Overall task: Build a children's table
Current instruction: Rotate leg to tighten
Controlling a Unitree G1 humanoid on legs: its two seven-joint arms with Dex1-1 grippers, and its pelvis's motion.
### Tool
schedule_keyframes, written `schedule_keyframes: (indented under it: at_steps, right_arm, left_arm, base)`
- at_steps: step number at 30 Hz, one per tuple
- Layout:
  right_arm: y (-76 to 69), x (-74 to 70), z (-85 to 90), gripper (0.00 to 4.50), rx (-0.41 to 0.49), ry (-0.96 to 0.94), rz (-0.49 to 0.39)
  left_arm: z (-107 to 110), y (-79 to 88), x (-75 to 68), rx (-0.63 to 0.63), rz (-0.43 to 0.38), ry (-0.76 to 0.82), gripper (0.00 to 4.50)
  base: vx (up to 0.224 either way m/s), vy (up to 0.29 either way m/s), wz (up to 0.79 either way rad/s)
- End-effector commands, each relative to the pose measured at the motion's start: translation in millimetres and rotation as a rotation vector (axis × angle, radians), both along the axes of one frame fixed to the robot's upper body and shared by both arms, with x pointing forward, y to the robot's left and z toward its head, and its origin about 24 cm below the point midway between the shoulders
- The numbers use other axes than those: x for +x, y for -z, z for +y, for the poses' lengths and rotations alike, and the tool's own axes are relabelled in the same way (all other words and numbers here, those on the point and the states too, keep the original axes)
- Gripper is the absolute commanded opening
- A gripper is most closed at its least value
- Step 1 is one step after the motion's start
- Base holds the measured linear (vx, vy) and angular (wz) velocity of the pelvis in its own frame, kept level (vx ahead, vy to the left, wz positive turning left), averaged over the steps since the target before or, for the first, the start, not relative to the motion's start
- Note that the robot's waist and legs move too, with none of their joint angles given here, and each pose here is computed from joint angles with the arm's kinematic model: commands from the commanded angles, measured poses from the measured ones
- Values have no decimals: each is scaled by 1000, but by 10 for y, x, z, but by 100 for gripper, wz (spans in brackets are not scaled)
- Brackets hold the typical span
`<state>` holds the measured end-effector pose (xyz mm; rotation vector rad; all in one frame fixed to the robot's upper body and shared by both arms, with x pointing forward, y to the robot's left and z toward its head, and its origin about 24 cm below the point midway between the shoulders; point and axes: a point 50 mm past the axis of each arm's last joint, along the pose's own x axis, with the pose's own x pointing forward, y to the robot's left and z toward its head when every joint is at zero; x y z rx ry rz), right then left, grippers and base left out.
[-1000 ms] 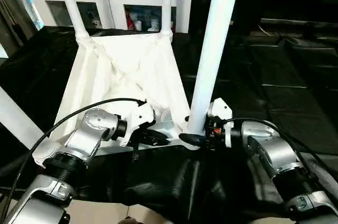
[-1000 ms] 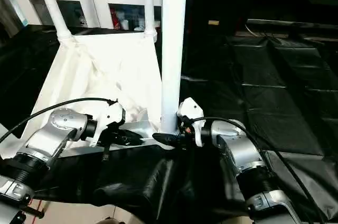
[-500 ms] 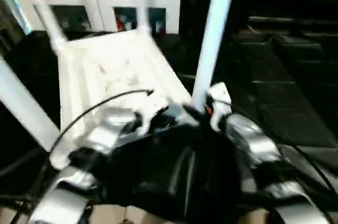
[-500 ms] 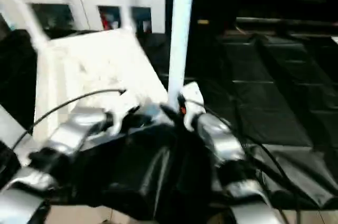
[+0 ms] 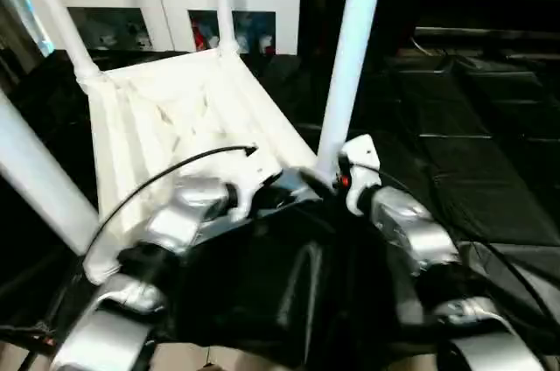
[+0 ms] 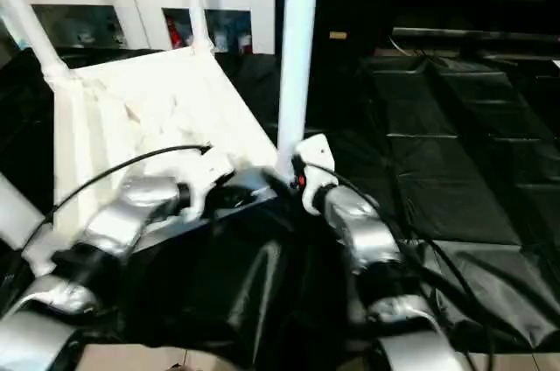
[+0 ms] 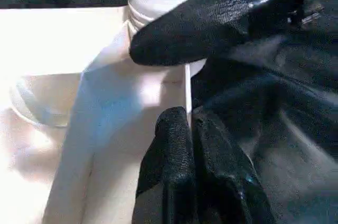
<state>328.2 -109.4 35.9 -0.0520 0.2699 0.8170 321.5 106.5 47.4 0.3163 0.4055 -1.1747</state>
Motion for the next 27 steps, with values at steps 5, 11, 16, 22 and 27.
schedule_keyframes:
  at_steps: [5, 11, 16, 22, 27]
  right_arm:
    - [-46, -186, 70, 387, -21, -321, -11]
    - [-62, -213, -59, 362, -19, -382, 40]
    - [-75, -220, -64, 327, -13, -400, 49]
    - [-75, -228, -46, 279, -3, -409, 54]
    - [40, -165, 14, 272, -26, -261, 78]
  left_arm:
    - [-50, -85, -114, -25, -5, 193, 0]
    - [82, -113, -192, -21, 50, 279, 0]
    - [108, -111, -205, -19, 60, 294, 0]
    - [112, -109, -211, -19, 64, 300, 0]
    - [48, -112, -69, -16, 4, 145, 0]
  base:
    - [0, 0, 0]
    - [0, 0, 0]
    - [0, 0, 0]
    - [0, 0, 0]
    - [0, 0, 0]
